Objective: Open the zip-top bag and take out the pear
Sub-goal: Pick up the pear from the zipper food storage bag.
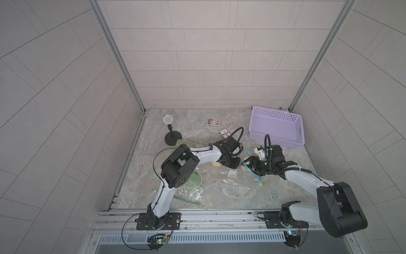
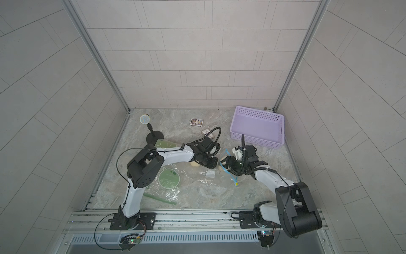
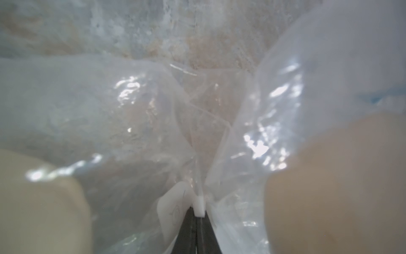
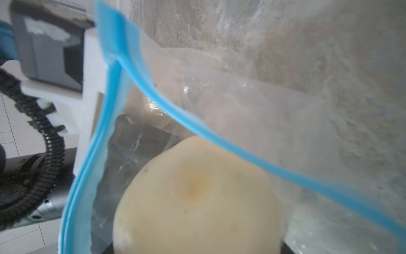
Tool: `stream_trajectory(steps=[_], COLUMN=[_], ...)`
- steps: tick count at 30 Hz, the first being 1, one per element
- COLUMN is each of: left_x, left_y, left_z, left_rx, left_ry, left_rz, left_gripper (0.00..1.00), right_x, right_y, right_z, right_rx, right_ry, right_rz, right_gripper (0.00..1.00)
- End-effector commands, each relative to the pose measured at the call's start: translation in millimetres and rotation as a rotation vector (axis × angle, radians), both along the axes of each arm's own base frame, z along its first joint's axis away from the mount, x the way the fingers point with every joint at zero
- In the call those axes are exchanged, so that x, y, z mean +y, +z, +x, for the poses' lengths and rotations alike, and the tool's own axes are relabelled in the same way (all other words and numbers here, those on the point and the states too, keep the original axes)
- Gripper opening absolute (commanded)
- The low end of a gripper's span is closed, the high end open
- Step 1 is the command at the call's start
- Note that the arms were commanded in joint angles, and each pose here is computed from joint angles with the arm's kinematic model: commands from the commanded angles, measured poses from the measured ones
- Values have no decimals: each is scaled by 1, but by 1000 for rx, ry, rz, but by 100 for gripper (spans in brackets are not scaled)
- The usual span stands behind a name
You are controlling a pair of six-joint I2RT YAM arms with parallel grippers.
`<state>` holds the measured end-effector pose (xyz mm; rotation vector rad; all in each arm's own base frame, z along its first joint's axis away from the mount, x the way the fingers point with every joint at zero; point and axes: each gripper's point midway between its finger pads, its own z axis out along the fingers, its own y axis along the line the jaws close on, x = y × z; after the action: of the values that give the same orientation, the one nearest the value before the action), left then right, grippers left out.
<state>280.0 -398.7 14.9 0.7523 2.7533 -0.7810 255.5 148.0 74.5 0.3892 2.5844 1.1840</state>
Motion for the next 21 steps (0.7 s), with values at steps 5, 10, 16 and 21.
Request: stream_trajectory(steps=[5,10,16,21], left_x=[59,57,57,57], left_y=[-51,-47,-45,-43], left_z=[-8,-7,-7,-7], left_rx=[68,64,59,54], left_ry=[73,77,79,82], left_rz=[232,220,215,213], left_gripper=[6,6,6,7], right_x=[-16,-17,-18,-21], right_y=[-11,-15,-25,-23], right_z=[-38,-46,-55,-62], right_rx=[99,103,132,124], right_ry=[10,11,21,18], right_rz=[-21,-22,-28,-42], right_gripper=[68,71,67,71])
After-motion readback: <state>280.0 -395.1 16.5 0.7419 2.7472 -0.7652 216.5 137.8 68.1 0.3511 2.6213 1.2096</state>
